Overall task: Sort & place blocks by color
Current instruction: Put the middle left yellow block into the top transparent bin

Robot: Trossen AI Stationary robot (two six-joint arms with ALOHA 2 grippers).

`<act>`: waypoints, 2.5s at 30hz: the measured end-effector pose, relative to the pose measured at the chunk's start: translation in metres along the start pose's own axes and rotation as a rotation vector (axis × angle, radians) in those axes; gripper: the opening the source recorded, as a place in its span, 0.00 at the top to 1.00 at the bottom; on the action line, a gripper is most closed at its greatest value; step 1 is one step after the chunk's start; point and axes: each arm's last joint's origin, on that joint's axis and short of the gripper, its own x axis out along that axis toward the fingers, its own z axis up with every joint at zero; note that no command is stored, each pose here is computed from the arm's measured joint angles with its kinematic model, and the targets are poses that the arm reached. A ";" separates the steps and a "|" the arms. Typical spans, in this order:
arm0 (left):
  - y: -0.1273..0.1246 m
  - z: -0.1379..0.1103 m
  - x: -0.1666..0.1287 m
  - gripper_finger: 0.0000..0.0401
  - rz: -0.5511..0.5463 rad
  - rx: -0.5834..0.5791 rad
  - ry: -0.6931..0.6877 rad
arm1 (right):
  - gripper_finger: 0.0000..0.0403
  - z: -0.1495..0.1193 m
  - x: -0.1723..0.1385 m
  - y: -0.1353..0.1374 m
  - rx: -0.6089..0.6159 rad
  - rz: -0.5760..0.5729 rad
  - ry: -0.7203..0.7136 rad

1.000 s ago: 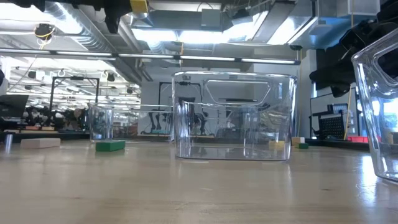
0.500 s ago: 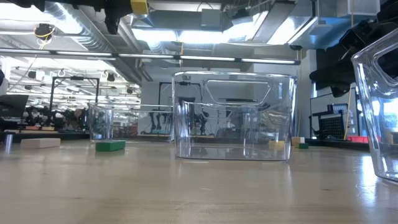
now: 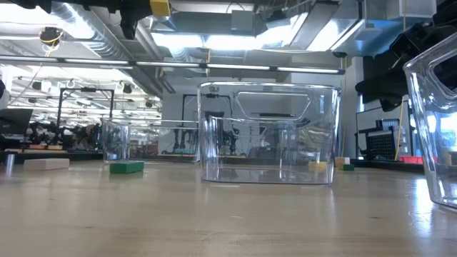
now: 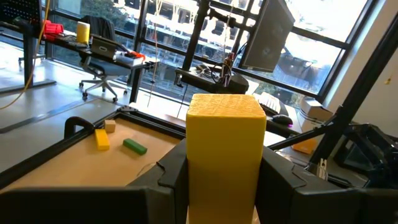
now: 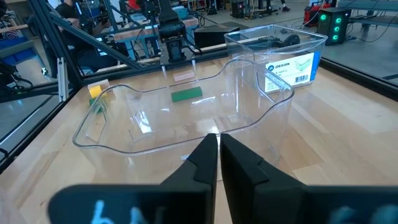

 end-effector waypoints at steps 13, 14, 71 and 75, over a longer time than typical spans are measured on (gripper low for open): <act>0.000 0.000 0.000 0.70 0.000 0.000 -0.001 | 0.94 0.000 0.000 0.000 0.000 0.000 0.000; 0.000 0.000 0.000 0.70 0.000 0.000 -0.001 | 0.94 0.000 0.000 0.000 0.000 0.000 0.000; 0.029 0.019 0.029 0.70 0.276 -0.100 0.076 | 0.94 0.000 0.000 0.000 0.000 0.000 0.000; 0.046 0.034 0.047 0.70 0.396 -0.025 0.235 | 0.94 0.000 0.000 0.000 0.000 0.000 0.000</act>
